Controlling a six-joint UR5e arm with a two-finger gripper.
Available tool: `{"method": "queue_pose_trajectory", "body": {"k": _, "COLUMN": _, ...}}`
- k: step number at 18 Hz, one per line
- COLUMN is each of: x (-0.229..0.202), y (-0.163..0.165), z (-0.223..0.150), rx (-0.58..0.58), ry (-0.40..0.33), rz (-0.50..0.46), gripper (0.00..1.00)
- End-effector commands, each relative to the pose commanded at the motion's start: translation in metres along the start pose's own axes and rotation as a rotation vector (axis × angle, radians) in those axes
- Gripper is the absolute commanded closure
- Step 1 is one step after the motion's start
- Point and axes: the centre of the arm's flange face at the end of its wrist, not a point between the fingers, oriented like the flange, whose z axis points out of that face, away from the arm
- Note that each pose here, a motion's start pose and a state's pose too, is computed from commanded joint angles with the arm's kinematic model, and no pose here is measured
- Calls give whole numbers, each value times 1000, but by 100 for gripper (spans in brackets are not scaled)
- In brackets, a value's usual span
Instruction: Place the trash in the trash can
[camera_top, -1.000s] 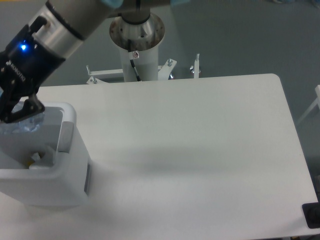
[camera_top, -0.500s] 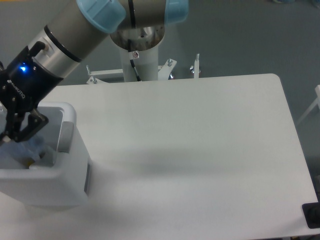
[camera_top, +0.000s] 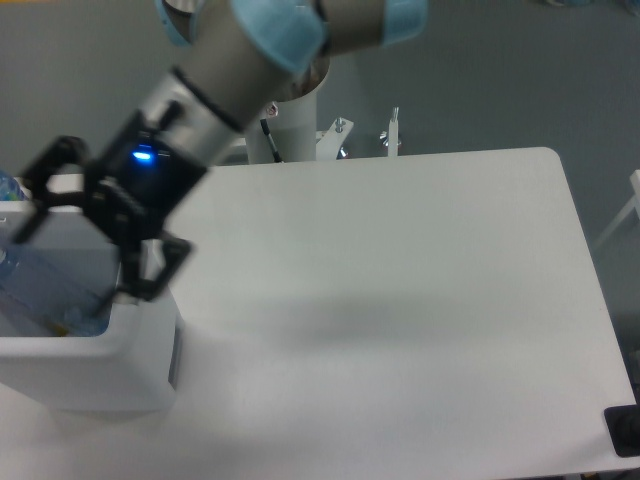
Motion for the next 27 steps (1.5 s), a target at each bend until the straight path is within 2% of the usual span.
{"method": "queue_pose_trajectory", "body": {"k": 2, "x": -46, "y": 28, "z": -10, "rx": -13, "ry": -38, "rz": 8, "gripper": 0}}
{"method": "queue_pose_trajectory", "body": {"k": 4, "x": -91, "y": 60, "z": -26, "rx": -68, "ry": -124, "rz": 21, "gripper": 0}}
{"method": "queue_pose_trajectory", "body": {"k": 7, "x": -133, "y": 101, "z": -23, "rx": -222, "ry": -229, "rz": 59, "gripper": 0}}
{"method": "queue_pose_trajectory", "body": {"k": 10, "x": -154, "y": 135, "z": -15, "rx": -388, "ry": -319, "rz": 25, "gripper": 0}}
{"method": "queue_pose_trajectory", "body": {"k": 14, "x": -162, "y": 149, "z": -1, "rx": -520, "ry": -386, "rz": 48, "gripper": 0}}
{"method": "queue_pose_trajectory", "body": {"k": 19, "x": -158, "y": 159, "z": 9, "rx": -713, "ry": -470, "rz": 153, "gripper": 0}}
{"method": "queue_pose_trajectory", "body": {"k": 20, "x": -160, "y": 165, "z": 11, "rx": -753, "ry": -474, "rz": 174, "gripper": 0}}
{"method": "queue_pose_trajectory", "body": {"k": 22, "x": -154, "y": 168, "z": 17, "rx": -856, "ry": -469, "rz": 289, "gripper": 0}}
{"method": "queue_pose_trajectory", "body": {"k": 23, "x": -150, "y": 168, "z": 21, "rx": -892, "ry": -473, "rz": 318, "gripper": 0}}
{"method": "queue_pose_trajectory", "body": {"k": 27, "x": -148, "y": 169, "z": 22, "rx": -908, "ry": -473, "rz": 326, "gripper": 0}}
